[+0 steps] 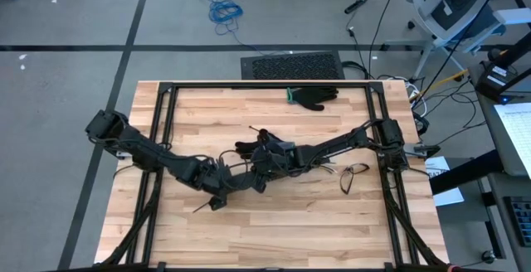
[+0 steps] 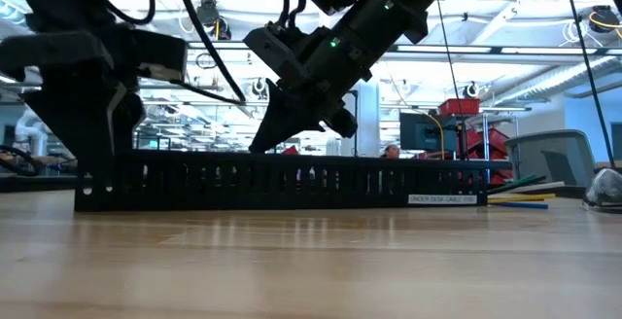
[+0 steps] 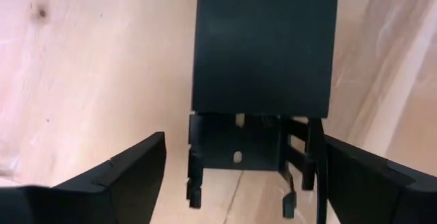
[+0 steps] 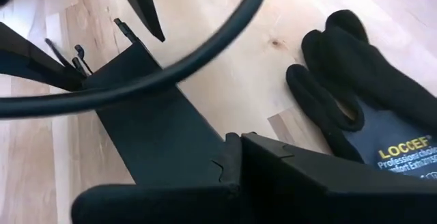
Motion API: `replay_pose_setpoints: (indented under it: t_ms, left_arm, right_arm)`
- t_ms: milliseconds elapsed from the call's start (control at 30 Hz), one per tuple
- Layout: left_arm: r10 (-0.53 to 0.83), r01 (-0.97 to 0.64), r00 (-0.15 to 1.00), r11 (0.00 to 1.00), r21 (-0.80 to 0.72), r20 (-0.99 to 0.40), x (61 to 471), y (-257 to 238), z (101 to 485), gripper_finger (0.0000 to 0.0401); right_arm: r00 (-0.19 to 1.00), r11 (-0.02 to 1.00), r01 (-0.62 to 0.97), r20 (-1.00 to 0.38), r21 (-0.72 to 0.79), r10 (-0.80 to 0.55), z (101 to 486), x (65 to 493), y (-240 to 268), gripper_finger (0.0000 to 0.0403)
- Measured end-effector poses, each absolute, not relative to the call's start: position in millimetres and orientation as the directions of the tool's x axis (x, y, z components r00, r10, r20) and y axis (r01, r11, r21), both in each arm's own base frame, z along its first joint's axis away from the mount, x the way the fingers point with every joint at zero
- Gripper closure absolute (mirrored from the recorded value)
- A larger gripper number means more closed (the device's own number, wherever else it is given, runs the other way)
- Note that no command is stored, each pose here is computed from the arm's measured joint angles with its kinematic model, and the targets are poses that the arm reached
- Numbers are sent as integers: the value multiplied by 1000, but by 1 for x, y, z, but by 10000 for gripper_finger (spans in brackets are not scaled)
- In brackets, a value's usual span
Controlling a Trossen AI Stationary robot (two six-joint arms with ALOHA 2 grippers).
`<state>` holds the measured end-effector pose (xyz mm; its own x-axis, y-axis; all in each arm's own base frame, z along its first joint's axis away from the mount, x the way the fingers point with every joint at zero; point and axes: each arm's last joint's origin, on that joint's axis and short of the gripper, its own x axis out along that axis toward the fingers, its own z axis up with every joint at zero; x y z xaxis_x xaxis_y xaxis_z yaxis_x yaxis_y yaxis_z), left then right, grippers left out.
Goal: Ziptie cables
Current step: Close the black cable duct
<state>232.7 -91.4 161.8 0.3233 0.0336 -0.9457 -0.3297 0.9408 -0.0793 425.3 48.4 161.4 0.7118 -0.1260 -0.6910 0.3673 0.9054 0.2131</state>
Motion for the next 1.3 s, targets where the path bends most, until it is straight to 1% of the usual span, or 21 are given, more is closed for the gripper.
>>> replay_pose_setpoints:
  t_ms: [167, 300, 367, 500, 633, 700, 833, 933, 1033, 1300]
  left_arm:
    - [35, -337, 317, 938, -78, -948, 235, -90, 159, 91]
    - [37, -320, 308, 945, -67, -951, 236, -90, 156, 101]
    - [39, -309, 299, 949, -58, -954, 236, -90, 154, 102]
    - [33, -290, 301, 955, -58, -953, 237, -90, 154, 102]
    - [34, -273, 300, 961, -52, -953, 237, -90, 154, 105]
    - [33, -269, 302, 962, -52, -953, 237, -90, 154, 113]
    - [18, -268, 300, 961, -67, -954, 236, -91, 155, 139]
    - [1, -267, 300, 960, -83, -954, 236, -91, 157, 152]
    - [-7, -265, 303, 960, -92, -953, 237, -91, 159, 155]
    - [-12, -259, 313, 961, -97, -950, 237, -91, 161, 156]
  right_arm:
    - [713, 903, 371, -690, 216, -128, 162, 425, 47, 403]
    - [722, 905, 365, -680, 219, -127, 167, 425, 47, 403]
    - [742, 909, 354, -658, 219, -130, 176, 424, 46, 403]
    - [768, 910, 373, -610, 180, -194, 199, 419, 42, 403]
    - [794, 899, 397, -561, 186, -235, 225, 412, 30, 403]
    - [802, 894, 404, -546, 196, -243, 234, 410, 25, 403]
    - [798, 889, 414, -547, 195, -251, 238, 407, 21, 403]
    - [774, 889, 422, -582, 177, -251, 235, 404, 21, 403]
    - [733, 890, 432, -632, 148, -251, 230, 400, 23, 403]
    - [556, 891, 453, -794, 43, -244, 213, 382, 28, 403]
